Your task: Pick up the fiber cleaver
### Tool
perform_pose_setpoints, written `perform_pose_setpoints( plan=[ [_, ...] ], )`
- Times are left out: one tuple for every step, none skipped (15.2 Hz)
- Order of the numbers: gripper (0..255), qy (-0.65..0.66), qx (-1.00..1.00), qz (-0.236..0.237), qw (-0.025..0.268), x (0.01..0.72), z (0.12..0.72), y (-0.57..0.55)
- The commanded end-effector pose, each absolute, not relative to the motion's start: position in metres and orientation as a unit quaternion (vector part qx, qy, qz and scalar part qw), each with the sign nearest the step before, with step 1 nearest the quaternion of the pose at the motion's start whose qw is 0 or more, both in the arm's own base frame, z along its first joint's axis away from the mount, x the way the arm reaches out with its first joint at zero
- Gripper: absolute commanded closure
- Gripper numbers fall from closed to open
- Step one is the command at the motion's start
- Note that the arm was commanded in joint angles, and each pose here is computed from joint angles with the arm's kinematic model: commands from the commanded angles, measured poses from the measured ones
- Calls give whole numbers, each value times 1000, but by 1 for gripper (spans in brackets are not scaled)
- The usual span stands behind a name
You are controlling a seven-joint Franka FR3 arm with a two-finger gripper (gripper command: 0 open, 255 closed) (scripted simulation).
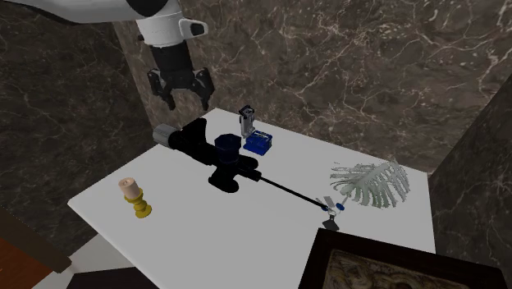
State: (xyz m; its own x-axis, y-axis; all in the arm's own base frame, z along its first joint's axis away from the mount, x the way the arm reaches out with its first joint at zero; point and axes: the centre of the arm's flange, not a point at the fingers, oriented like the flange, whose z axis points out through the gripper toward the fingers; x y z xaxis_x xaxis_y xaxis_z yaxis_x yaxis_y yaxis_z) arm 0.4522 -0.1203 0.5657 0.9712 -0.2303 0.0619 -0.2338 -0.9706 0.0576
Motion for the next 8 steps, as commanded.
perform_pose_setpoints(
  plan=[
    [0,-128,991,28,35,474,558,-135],
    [0,-133,990,28,36,483,554,-143],
    [0,-138,989,28,38,492,549,-151],
    [0,-143,989,28,39,502,545,-160],
    [0,-149,988,28,40,511,541,-168],
    [0,-154,987,27,41,520,537,-177],
    [0,-159,986,27,43,529,533,-185],
    [0,-165,985,27,44,537,529,-194]
  ],
)
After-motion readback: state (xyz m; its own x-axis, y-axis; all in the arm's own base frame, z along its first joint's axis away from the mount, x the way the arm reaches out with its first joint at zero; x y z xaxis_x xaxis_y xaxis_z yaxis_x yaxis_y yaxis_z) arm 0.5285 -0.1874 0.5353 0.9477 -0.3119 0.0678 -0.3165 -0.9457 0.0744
